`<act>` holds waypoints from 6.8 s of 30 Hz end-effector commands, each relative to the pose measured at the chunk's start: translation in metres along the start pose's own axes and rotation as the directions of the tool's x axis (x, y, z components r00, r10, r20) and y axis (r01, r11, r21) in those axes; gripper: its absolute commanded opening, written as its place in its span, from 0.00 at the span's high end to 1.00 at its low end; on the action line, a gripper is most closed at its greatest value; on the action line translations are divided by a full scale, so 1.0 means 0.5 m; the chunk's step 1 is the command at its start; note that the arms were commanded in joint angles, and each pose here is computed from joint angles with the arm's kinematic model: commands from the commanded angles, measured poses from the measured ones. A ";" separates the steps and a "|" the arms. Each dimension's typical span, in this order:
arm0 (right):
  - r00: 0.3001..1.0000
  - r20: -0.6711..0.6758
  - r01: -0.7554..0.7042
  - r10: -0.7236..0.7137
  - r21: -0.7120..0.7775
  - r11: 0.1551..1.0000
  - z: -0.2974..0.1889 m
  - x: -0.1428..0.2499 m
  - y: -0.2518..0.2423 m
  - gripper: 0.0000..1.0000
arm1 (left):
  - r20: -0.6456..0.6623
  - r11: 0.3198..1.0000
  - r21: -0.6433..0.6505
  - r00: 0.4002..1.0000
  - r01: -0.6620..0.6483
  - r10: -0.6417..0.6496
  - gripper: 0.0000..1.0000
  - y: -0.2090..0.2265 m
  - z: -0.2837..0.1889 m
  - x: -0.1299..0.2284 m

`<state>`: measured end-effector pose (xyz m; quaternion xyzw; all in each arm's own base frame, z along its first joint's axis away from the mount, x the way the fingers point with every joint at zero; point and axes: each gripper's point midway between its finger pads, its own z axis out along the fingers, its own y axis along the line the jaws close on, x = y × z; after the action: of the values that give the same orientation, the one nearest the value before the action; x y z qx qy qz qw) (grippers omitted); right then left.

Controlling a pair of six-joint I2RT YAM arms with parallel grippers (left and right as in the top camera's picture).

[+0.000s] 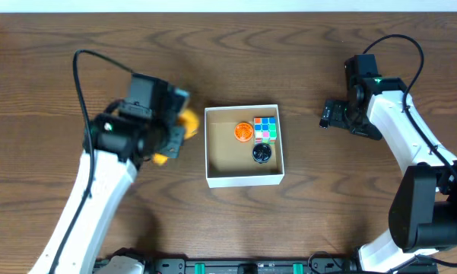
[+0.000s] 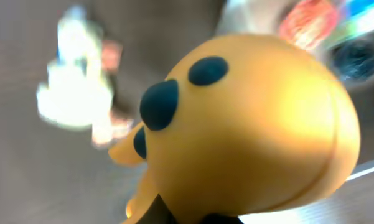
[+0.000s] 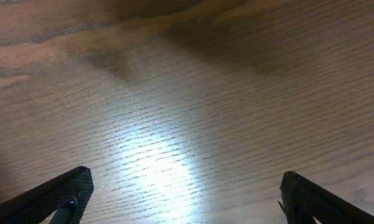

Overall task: Pack container
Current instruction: 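Carry the dinosaur with the left gripper over the white box, then lower the dinosaur into the box and open the left gripper, then move the left gripper to the yellow plush duck and grasp it, then carry the duck with the left gripper into the box, then press the duck down into the box with the left gripper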

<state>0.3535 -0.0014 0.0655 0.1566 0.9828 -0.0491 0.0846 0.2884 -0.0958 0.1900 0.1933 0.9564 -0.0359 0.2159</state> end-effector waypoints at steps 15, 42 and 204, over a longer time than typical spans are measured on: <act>1.000 0.026 -0.011 0.011 0.010 1.000 -0.011 -0.018 -0.008 0.01 | -0.060 0.921 0.196 0.933 -0.337 0.354 0.94 -0.275 0.154 -0.012; 1.000 0.023 -0.004 0.003 0.012 1.000 -0.011 -0.016 -0.009 0.01 | -0.248 0.922 0.212 0.895 -0.324 0.371 0.54 -0.264 0.210 0.062; 1.000 0.001 0.016 -0.016 0.024 1.000 -0.011 -0.005 -0.015 0.01 | -0.119 0.806 0.047 0.798 -0.590 0.591 0.01 -0.138 0.191 -0.124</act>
<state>0.3471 -0.0019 0.0648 0.1500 0.9847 -0.0526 0.0713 0.3474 -0.1961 0.1383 0.4909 0.8548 0.0386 0.1637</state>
